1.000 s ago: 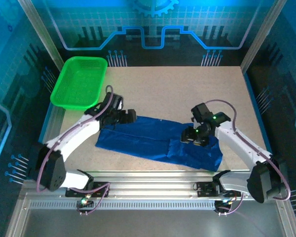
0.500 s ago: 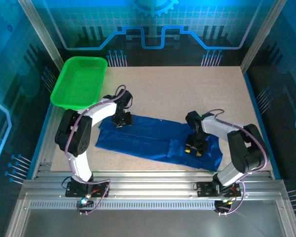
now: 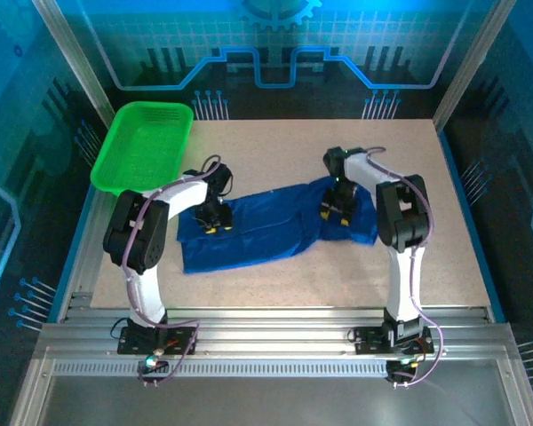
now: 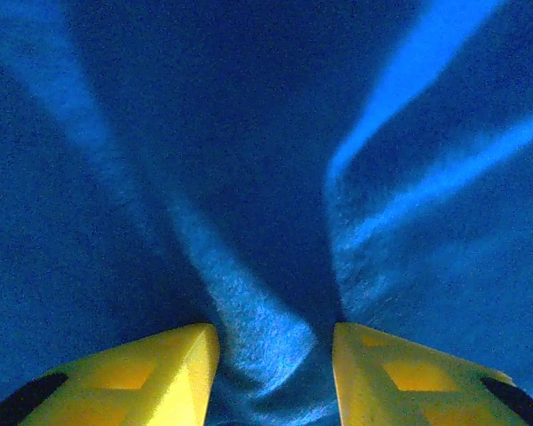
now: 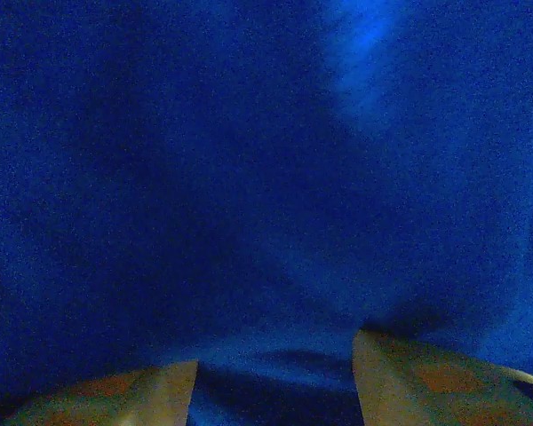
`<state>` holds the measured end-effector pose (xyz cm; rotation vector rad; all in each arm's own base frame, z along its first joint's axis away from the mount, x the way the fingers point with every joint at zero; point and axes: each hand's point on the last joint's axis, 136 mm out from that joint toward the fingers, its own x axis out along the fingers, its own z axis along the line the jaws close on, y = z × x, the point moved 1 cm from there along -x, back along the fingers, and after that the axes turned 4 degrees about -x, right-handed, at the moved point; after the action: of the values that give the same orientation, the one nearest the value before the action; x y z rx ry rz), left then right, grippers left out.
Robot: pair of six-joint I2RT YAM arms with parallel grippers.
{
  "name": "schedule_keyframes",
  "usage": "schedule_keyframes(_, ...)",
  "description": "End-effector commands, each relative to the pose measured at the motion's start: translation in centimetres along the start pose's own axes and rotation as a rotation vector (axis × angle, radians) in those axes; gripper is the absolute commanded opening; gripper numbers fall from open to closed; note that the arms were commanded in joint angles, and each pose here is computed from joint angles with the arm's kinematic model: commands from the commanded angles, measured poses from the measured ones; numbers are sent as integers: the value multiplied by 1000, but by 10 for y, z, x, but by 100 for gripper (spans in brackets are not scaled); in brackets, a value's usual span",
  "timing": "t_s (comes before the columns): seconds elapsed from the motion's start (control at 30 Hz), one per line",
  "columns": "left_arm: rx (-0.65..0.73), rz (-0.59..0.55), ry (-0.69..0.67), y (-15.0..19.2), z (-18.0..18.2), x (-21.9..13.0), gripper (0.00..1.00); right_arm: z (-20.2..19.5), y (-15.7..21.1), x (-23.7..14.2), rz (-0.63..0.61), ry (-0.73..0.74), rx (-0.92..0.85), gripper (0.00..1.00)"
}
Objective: Fold and stack the t-shirts
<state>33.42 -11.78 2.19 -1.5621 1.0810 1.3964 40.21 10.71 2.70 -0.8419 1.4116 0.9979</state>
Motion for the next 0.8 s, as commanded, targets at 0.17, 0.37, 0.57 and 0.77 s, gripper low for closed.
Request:
schedule_keyframes(0.17,-47,300,49,85,-28,22,42,39,-119,10,-76,-162,-98,59)
schedule_keyframes(0.37,3,426,176,123,-80,22,43,90,-198,-9,-272,-673,-52,67)
schedule_keyframes(0.57,153,562,338,161,-146,4,46,112,-246,-97,-503,-924,-43,73)
schedule_keyframes(0.77,207,592,473,179,-174,-24,53,84,-201,-199,-610,-804,-174,75)
